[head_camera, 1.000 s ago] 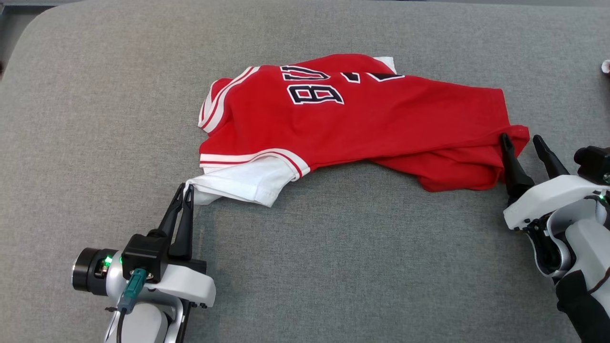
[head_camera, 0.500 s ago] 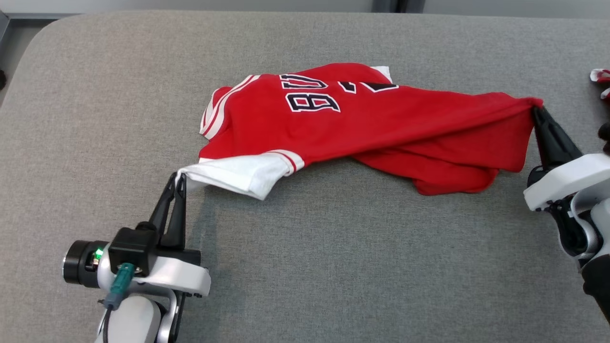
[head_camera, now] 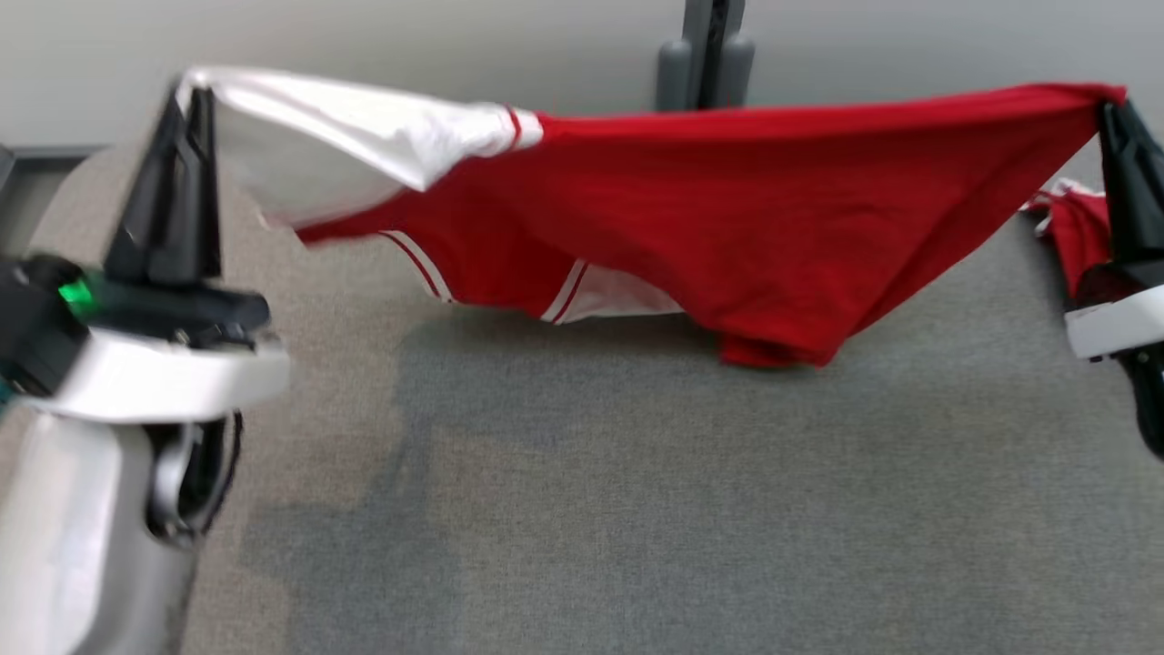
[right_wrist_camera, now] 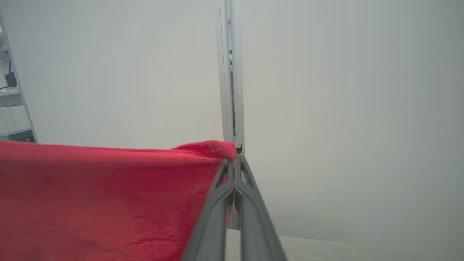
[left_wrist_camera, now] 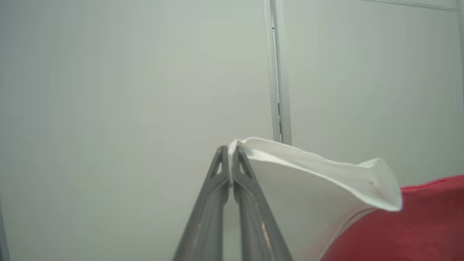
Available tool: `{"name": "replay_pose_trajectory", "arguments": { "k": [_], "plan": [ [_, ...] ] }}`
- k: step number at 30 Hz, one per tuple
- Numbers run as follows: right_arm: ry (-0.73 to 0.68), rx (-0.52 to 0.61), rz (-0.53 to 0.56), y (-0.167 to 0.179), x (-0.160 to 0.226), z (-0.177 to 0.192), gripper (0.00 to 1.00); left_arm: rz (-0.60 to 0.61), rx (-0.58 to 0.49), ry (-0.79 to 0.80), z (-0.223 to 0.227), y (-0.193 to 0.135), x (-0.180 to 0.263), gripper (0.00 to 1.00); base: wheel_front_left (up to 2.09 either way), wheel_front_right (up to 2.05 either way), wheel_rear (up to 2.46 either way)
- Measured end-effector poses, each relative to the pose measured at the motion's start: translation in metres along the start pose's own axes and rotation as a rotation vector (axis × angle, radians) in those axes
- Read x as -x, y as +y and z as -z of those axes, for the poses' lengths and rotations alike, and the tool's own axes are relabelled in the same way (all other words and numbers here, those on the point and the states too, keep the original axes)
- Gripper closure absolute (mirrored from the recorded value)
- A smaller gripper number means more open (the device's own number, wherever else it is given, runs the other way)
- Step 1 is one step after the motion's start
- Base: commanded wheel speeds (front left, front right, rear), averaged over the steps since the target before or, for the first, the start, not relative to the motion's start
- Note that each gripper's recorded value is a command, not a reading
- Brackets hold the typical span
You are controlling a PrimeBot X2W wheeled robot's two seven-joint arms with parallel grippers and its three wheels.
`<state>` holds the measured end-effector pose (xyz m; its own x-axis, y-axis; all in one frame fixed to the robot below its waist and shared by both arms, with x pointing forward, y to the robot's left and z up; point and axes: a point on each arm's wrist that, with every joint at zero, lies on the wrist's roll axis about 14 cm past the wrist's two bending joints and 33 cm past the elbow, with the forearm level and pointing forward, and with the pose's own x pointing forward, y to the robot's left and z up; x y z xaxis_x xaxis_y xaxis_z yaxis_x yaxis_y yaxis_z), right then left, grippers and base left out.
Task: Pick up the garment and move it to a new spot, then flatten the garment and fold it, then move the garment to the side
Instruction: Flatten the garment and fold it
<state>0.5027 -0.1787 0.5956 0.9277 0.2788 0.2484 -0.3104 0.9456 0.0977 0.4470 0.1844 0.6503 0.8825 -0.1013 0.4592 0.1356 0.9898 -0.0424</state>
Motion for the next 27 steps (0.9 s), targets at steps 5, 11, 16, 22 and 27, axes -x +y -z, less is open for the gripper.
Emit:
{"name": "replay_pose_trajectory", "arguments": {
  "k": [5, 11, 16, 22, 27],
  "plan": [
    [-0.154, 0.076, -0.031, 0.004, 0.003, -0.071, 1.0, 0.105, -0.002, -0.139, -0.07, -0.017, -0.032, 1.0, 0.0, 0.0, 0.0],
    [-0.356, 0.216, -0.039, 0.001, 0.008, -0.18, 1.0, 0.241, 0.0, -0.238, -0.14, -0.051, -0.059, 1.0, 0.0, 0.0, 0.0],
    [-0.38, 0.289, -0.021, -0.005, 0.004, -0.211, 1.0, 0.273, -0.014, -0.253, -0.161, -0.056, -0.073, 1.0, 0.0, 0.0, 0.0],
    [-0.28, 0.278, -0.02, -0.009, -0.02, -0.184, 1.0, 0.254, -0.021, -0.175, -0.137, -0.044, -0.1, 1.0, 0.0, 0.0, 0.0],
    [-0.192, 0.304, -0.031, -0.009, -0.056, -0.151, 1.0, 0.247, -0.097, -0.123, -0.105, -0.04, -0.133, 1.0, 0.0, 0.0, 0.0]
  ]
}}
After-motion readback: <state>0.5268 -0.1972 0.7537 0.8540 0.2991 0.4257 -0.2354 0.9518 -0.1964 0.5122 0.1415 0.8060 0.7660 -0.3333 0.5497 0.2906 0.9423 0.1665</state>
